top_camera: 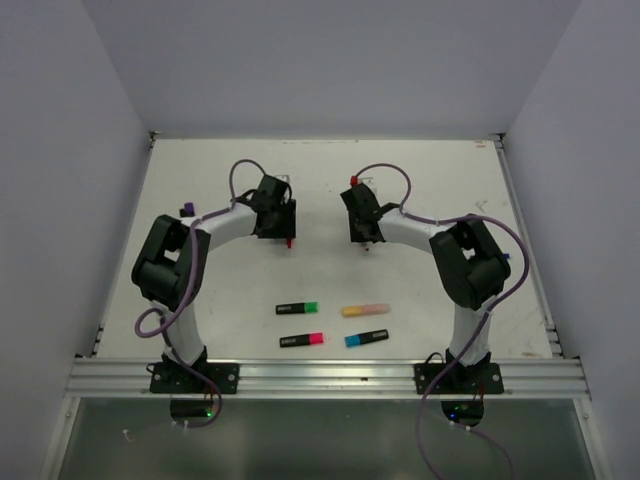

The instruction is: Open the pen caps

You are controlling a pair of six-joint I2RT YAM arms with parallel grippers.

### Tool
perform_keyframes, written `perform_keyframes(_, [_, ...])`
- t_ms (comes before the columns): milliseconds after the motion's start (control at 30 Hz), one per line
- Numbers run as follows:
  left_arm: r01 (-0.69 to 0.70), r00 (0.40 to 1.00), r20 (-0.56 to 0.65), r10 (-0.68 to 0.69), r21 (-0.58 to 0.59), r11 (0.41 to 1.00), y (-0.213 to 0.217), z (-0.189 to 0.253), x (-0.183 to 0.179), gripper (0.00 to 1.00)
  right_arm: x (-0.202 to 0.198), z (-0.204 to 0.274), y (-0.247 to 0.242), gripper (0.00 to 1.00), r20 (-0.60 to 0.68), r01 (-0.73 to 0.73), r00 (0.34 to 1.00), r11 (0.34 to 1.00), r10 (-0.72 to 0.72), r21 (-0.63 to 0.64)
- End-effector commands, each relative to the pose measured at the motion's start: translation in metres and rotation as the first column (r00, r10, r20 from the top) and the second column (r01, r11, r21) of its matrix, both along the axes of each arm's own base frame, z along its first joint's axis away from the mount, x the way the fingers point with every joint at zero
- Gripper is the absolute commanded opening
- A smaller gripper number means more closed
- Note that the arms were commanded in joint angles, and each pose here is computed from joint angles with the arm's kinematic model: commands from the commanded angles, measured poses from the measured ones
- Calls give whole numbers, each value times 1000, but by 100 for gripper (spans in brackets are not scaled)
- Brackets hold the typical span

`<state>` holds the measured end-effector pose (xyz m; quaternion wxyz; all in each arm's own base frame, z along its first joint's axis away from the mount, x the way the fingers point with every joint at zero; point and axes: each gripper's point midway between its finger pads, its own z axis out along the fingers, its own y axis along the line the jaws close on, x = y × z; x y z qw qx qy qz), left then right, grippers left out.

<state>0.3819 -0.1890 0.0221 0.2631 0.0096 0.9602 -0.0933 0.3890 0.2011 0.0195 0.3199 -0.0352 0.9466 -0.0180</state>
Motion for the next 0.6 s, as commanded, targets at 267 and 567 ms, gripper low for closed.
perform_keyframes(267, [-31, 968, 244, 49, -77, 997, 3, 99, 12, 67, 6, 85, -39, 54, 165, 88, 982, 996, -92, 35])
perform_keyframes(567, [55, 940, 341, 25, -223, 973, -19, 136, -14, 70, -5, 99, -176, 72, 130, 480, 865, 875, -484, 62])
